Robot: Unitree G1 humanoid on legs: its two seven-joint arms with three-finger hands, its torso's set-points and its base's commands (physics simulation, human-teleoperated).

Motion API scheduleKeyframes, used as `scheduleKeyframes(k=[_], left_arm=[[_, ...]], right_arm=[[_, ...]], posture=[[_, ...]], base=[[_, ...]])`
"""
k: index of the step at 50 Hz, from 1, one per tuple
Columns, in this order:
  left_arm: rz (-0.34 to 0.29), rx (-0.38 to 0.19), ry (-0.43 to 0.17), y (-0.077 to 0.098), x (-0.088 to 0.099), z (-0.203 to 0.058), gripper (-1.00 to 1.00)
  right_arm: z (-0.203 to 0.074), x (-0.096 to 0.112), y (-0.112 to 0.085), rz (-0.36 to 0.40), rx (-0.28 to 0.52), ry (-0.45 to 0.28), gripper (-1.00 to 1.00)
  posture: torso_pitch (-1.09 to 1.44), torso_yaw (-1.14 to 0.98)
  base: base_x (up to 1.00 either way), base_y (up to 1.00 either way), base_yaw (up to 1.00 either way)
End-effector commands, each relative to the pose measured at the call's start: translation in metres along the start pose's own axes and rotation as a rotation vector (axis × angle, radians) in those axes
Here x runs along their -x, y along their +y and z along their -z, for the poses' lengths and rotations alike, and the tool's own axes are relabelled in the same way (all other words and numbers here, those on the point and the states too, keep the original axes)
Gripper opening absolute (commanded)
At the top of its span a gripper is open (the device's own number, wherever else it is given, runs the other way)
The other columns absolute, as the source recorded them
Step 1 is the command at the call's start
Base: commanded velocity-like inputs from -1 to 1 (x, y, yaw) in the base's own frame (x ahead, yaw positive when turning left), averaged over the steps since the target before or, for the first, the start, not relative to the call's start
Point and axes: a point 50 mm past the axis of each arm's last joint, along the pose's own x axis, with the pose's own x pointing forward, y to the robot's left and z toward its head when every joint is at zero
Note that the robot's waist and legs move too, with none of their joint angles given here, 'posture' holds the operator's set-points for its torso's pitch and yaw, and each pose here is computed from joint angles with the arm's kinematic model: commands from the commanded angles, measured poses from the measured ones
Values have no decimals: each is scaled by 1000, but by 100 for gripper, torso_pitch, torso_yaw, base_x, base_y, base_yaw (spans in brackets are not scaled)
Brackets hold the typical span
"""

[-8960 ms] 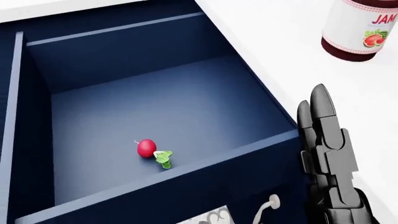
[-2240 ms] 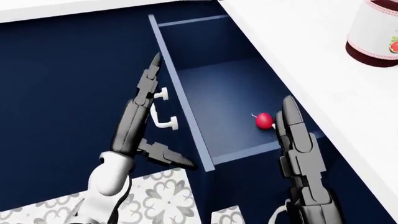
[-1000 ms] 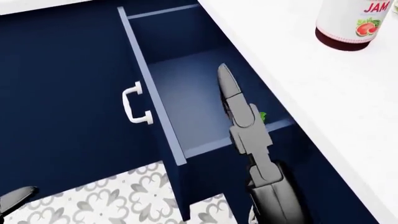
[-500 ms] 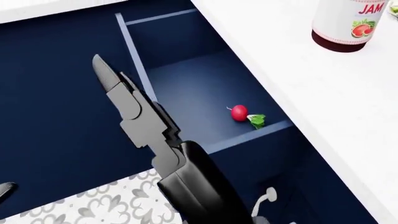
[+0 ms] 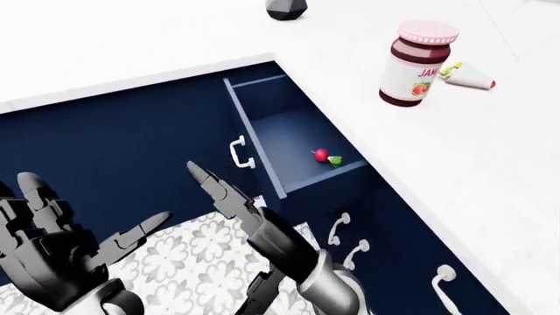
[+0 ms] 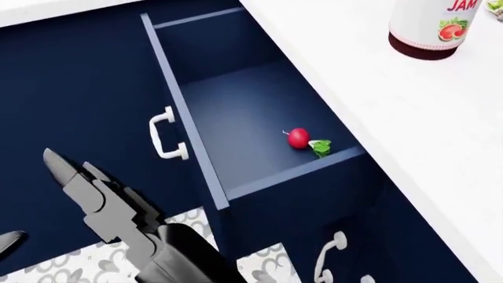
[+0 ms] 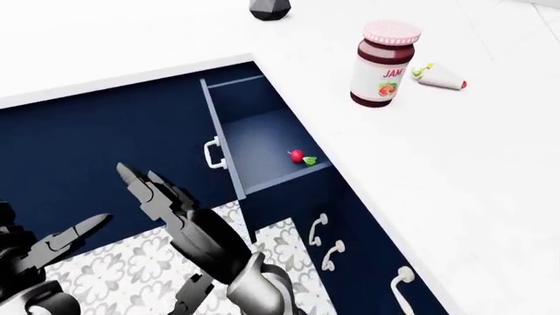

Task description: Close the left drawer.

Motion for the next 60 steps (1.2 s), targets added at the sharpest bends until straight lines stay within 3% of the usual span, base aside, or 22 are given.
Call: scheduleKeyframes(k=[1, 7, 13, 22, 29, 32, 47, 57, 60], left_arm=[[13, 15, -74, -2, -3, -13, 100], [13, 15, -76, -2, -3, -13, 100], [13, 14, -75, -2, -3, -12, 100], [16, 18, -74, -3, -3, -13, 100], [15, 18, -74, -2, -3, -12, 100], [15, 17, -75, -2, -2, -12, 100], [14, 17, -76, -2, -2, -12, 100], [15, 17, -75, -2, -2, -11, 100], [15, 18, -73, -2, -2, -11, 100]], right_arm=[[-12, -2, -3, 23, 15, -81, 100], [-2, -3, -2, 10, -19, -52, 100], [21, -6, 1, -27, -54, 57, 100], [32, -4, 9, -56, -66, 81, 100], [51, -5, 13, -72, -94, 172, 100], [60, -6, 12, -59, -118, 212, 100], [82, -5, 14, -33, -210, 264, 100], [90, -2, 14, 48, -245, 276, 100], [92, -1, 11, 104, -269, 270, 100]], posture=[[0, 0], [0, 0], [0, 0], [0, 0], [0, 0], [0, 0], [0, 0], [0, 0], [0, 0]], base=[[0, 0, 0], [0, 0, 0], [0, 0, 0], [0, 0, 0], [0, 0, 0], [0, 0, 0], [0, 0, 0], [0, 0, 0], [0, 0, 0]])
